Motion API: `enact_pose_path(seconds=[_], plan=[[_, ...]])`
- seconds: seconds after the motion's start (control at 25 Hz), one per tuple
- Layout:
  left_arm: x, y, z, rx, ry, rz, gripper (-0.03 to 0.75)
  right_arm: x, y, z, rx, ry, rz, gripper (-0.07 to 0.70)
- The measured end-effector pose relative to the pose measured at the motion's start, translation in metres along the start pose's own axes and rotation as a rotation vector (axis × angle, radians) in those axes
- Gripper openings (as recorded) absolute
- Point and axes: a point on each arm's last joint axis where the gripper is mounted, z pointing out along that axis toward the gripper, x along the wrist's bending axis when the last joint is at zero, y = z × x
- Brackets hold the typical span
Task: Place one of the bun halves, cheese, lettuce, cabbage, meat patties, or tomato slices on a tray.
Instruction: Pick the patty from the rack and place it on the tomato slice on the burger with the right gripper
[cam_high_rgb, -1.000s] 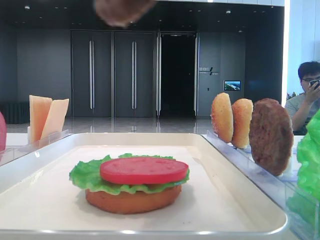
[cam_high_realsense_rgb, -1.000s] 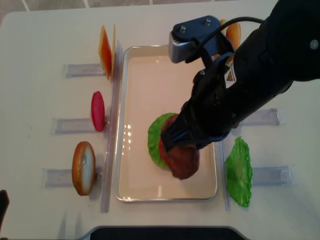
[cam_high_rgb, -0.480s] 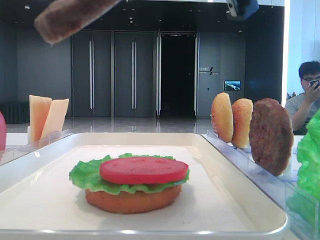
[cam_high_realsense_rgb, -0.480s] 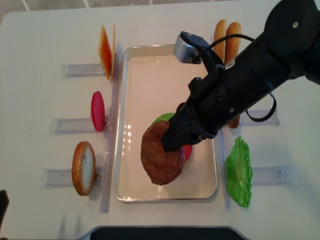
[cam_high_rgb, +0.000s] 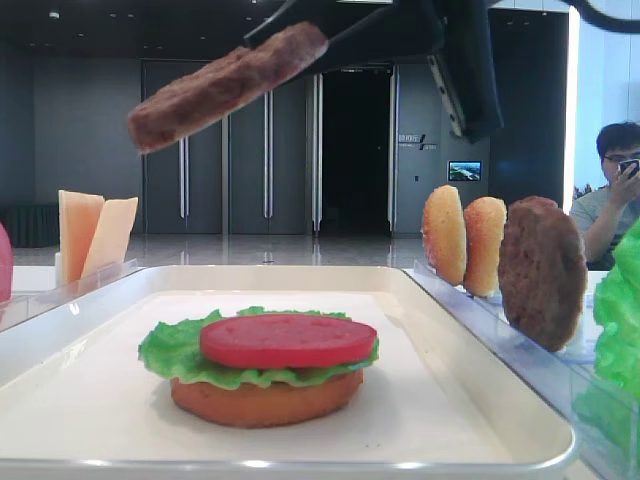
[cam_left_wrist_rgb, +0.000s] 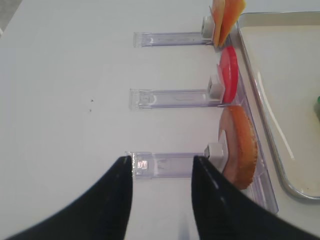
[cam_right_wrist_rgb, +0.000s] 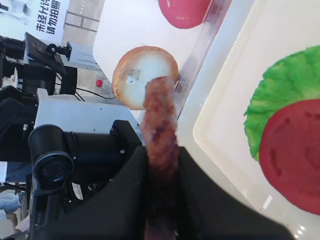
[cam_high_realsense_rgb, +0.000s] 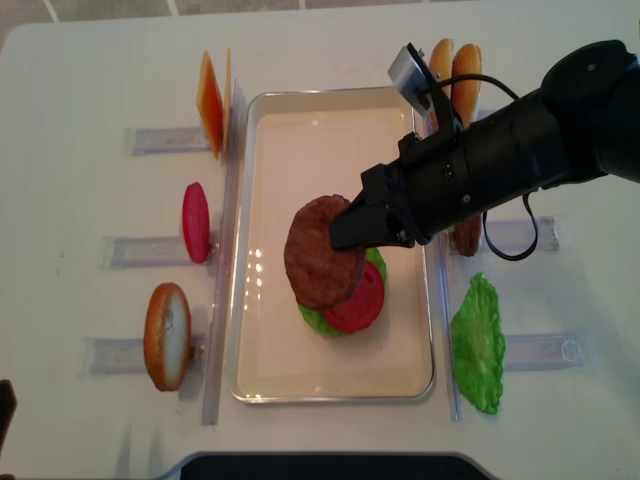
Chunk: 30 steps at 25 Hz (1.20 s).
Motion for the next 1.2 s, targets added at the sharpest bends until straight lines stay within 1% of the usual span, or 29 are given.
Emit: enact_pose_path(seconds=[0.08, 0.16, 0.28, 0.4, 0.52, 0.76, 0.96, 1.2], plan=[[0.000, 0.000, 0.000, 0.000, 0.001, 0.000, 0.303, -0.006, 0.002, 0.004, -0.017, 0.005, 0.019, 0.124], [0.000, 0.000, 0.000, 0.000, 0.001, -0.001, 0.303, -0.011, 0.004, 0.008, -0.035, -0.010, 0.038, 0.124], [0.000, 0.000, 0.000, 0.000, 0.001, -0.003, 0.303, -0.016, 0.004, 0.014, -0.039, -0.035, 0.037, 0.124], [0.000, 0.000, 0.000, 0.000, 0.001, -0.003, 0.303, -0.019, 0.002, 0.021, -0.019, -0.039, 0.037, 0.124], [0.000, 0.000, 0.000, 0.000, 0.001, -0.003, 0.299, -0.022, -0.001, 0.025, 0.004, -0.068, 0.017, 0.124], [0.001, 0.000, 0.000, 0.000, 0.006, 0.000, 0.297, -0.037, -0.015, 0.027, 0.019, -0.145, 0.042, 0.124], [0.001, 0.000, 0.000, 0.000, 0.006, 0.000, 0.295, -0.039, -0.016, 0.027, 0.007, -0.163, 0.042, 0.124], [0.001, 0.000, 0.000, 0.000, 0.006, 0.000, 0.293, -0.044, -0.013, 0.026, -0.025, -0.208, 0.038, 0.124]])
